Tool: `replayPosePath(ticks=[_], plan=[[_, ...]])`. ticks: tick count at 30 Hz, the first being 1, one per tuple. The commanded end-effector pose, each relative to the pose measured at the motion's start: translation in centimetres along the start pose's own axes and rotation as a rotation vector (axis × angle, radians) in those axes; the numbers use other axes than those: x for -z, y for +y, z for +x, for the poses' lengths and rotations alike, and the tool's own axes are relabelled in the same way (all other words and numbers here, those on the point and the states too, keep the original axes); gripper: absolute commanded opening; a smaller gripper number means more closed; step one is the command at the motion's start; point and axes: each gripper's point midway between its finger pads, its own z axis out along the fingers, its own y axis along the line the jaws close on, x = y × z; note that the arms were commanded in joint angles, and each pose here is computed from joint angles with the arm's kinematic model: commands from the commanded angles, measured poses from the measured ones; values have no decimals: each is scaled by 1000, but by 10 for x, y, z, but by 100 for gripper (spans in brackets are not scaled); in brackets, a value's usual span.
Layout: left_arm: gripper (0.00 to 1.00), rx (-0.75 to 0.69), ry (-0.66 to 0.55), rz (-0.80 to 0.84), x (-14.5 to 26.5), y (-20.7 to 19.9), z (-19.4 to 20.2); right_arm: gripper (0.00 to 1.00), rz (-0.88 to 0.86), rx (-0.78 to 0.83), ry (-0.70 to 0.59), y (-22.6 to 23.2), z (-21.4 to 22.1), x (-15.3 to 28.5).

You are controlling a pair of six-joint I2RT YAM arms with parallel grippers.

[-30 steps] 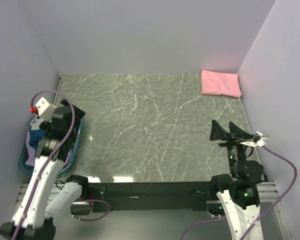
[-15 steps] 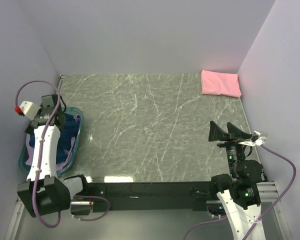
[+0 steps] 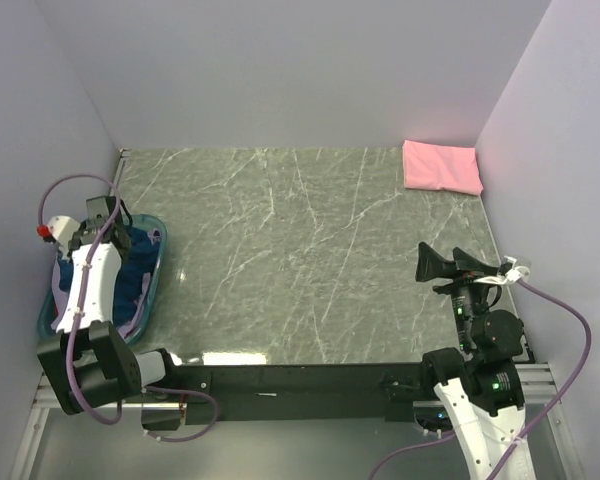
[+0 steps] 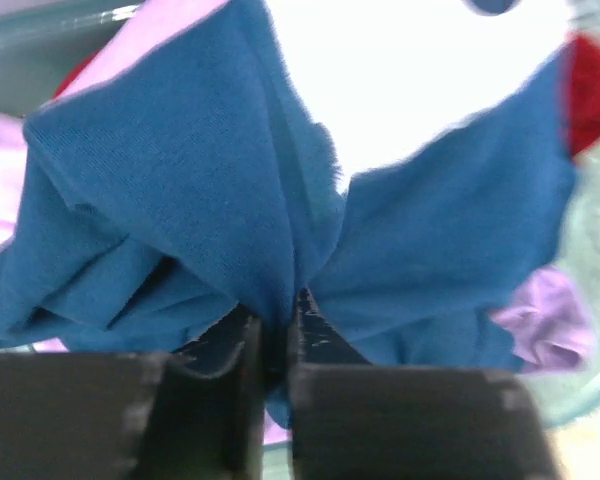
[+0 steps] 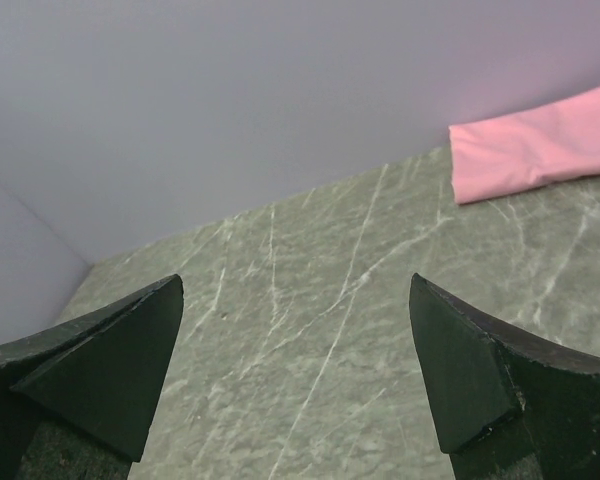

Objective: Fold and stack the t-shirts
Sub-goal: Grab the tshirt from the pile, then move the tshirt to the center of the board

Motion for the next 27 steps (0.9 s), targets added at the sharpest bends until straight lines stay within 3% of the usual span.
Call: replayPosePath(ticks=[1,2,5,11,19,23,27], plan=[[6,45,-74,80,26,-18,-43,100,82,-49,-34,-5,-24,5],[1,60,-100,120,40,-25,-59,100,101,-56,-44,-8,-26,6],[1,81,-155,231,77,-43,-89,100,83,-48,-46,-4,-28,4],[1,-12,-172,634,188,-112,-101,100,71,-58,-8,0,-22,0],[1,-214,51,1375,392,-199,-32,100,92,-43,113,4,-11,-14],[1,-318,150,1730,511,-194,-5,100,68,-27,105,10,-19,-15],[1,-373,257,1992,587,-170,14,100,39,3,90,17,-30,-14]])
